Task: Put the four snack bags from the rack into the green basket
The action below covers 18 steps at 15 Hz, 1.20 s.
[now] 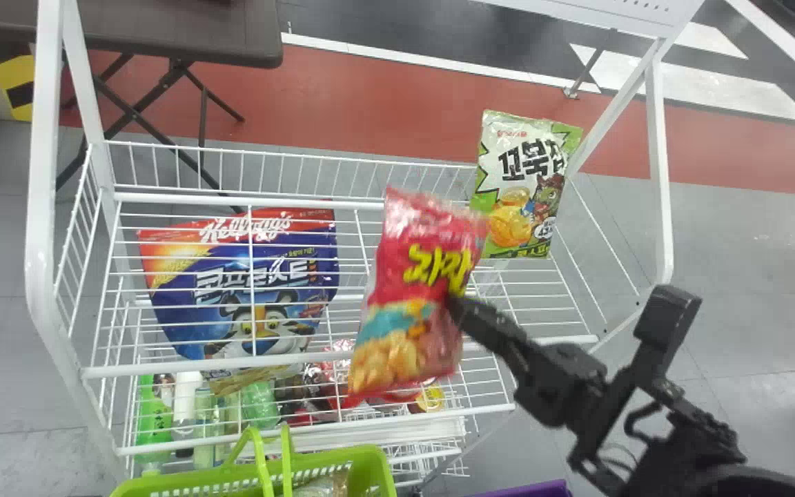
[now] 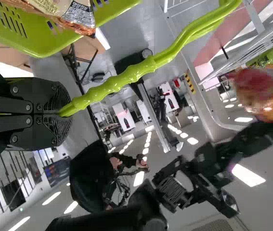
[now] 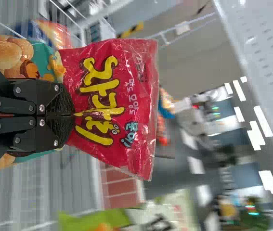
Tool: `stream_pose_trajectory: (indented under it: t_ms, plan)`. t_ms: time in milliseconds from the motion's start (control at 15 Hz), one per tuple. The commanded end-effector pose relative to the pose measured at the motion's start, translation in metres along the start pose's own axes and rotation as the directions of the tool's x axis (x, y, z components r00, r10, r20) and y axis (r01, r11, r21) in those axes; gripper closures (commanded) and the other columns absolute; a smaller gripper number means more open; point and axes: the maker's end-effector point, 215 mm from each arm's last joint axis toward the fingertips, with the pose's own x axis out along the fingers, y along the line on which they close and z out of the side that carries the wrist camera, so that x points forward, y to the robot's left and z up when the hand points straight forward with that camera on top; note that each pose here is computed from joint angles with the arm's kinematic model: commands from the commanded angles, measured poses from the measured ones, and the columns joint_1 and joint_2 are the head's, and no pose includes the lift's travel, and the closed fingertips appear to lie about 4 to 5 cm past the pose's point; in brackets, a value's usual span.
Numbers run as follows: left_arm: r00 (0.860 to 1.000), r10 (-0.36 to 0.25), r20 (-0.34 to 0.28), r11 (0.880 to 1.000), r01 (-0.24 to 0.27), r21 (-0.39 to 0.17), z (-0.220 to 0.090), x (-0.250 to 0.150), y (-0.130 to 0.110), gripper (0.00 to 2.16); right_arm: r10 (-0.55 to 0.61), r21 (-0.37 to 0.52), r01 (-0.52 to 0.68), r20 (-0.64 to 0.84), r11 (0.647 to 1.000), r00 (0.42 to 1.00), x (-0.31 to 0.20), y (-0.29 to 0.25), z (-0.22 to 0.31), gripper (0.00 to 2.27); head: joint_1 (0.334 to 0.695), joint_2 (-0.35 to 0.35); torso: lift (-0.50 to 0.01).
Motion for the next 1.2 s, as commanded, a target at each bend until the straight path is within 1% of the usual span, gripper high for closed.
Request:
stream_pose_trajectory:
  t_ms: [0,200,400,467,600,733,867,933,1133]
  plan:
    - [1.0,0.003,0.01,1.0,-0.003,0.002,0.001,-0.001,0.0,1.9,0.03,0.17,-0.001,-0.173,0.985,0.985,-0.028,0.005,-0.055,2.24,0.695,-0.35,-0.006]
    - [1.0,0.001,0.013,1.0,-0.001,0.008,0.002,0.0,0.0,1.9,0.058,0.284,0.052,-0.367,0.958,0.928,-0.059,0.014,-0.116,2.24,0.695,-0.35,-0.006]
    - [1.0,-0.014,0.021,0.999,0.013,0.03,0.005,0.002,-0.003,1.9,0.083,0.363,0.134,-0.524,0.922,0.847,-0.075,0.02,-0.182,2.24,0.695,-0.35,-0.006]
    - [1.0,-0.013,0.02,0.999,0.012,0.031,0.005,0.001,-0.003,1.9,0.08,0.36,0.158,-0.566,0.919,0.821,-0.077,0.02,-0.201,2.24,0.695,-0.35,-0.006]
    - [1.0,-0.017,0.023,0.999,0.016,0.03,0.006,0.001,-0.004,1.9,0.048,0.32,0.207,-0.636,0.925,0.77,-0.078,0.015,-0.232,2.24,0.695,-0.35,-0.006]
    - [1.0,-0.018,0.023,0.999,0.017,0.032,0.005,0.001,-0.005,1.9,0.0,0.262,0.235,-0.668,0.936,0.744,-0.074,0.002,-0.247,2.24,0.695,-0.35,-0.006]
    - [1.0,-0.019,0.022,0.999,0.019,0.03,0.004,0.001,-0.005,1.9,-0.002,0.258,0.236,-0.67,0.937,0.742,-0.065,-0.002,-0.252,2.24,0.695,-0.35,-0.006]
    - [1.0,-0.02,0.02,0.999,0.019,0.027,0.003,0.001,-0.005,1.9,-0.001,0.247,0.222,-0.665,0.943,0.747,-0.058,0.001,-0.253,2.24,0.695,-0.35,-0.006]
    - [1.0,-0.02,0.016,0.999,0.02,0.029,0.003,0.004,-0.006,1.9,0.064,0.269,0.15,-0.648,0.951,0.759,-0.043,0.033,-0.256,2.24,0.695,-0.35,-0.006]
